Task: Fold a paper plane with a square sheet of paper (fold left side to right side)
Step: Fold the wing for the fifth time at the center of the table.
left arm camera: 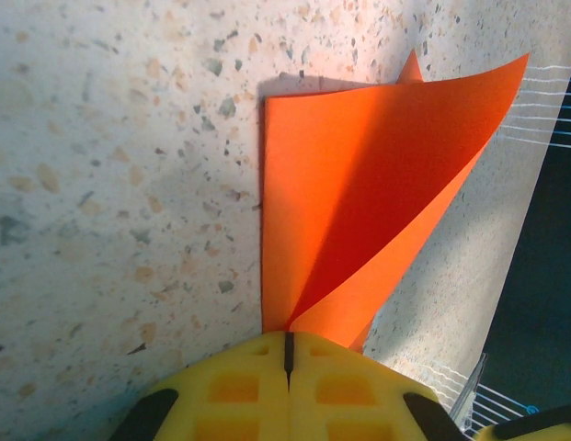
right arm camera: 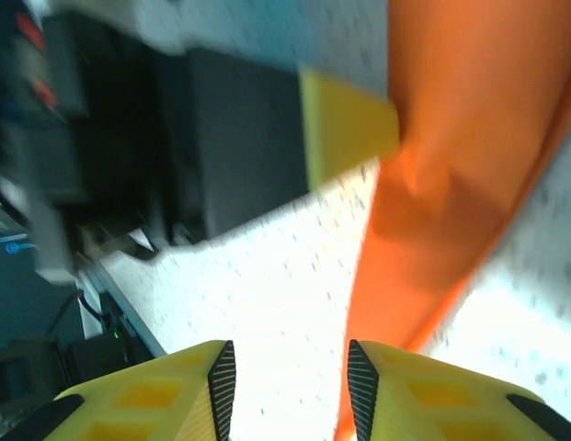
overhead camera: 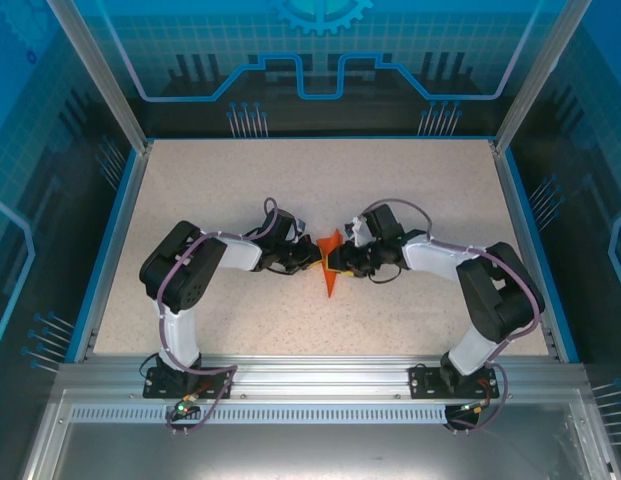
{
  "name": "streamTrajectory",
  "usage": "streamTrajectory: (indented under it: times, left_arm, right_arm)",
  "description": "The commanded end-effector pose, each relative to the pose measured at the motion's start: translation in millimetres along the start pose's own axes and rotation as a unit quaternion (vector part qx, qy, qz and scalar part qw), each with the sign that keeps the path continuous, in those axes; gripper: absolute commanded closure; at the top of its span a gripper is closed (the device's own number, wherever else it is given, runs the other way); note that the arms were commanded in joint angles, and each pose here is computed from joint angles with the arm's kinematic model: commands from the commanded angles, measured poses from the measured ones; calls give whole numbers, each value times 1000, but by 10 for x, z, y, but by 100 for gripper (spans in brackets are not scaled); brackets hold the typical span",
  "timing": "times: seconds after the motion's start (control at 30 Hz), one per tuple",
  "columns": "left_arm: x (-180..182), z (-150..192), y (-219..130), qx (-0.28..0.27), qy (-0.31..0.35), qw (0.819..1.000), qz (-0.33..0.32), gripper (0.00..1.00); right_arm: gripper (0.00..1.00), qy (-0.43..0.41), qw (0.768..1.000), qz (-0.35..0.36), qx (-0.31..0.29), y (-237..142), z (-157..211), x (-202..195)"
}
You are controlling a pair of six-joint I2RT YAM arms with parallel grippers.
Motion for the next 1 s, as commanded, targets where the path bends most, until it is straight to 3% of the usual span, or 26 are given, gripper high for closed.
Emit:
streamTrajectory:
  times: [0.0, 0.27, 0.97]
  left_arm:
    - [200, 10, -16, -9, -17, 999, -49, 100]
    - [191, 14, -26, -9, -15, 999, -49, 100]
    - [167, -19, -26, -17, -6, 998, -63, 100]
  right_arm:
    - [60, 5, 1000, -26, 9, 29, 95, 110]
    - [60, -4, 999, -44, 16, 139, 133, 197]
    - [60, 16, 999, -3, 51, 430, 215, 62]
Point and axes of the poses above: each hand's point on the last joint's axis, 136 mm out from that joint toward the fingers, its own y axis out along the fingers, its own x axis along the line the jaws close on, z = x × y, the point moved 10 cm from there along -y, back along the fingers, and after that the axes turned 8 degrees about -y, right-handed, at the moved point
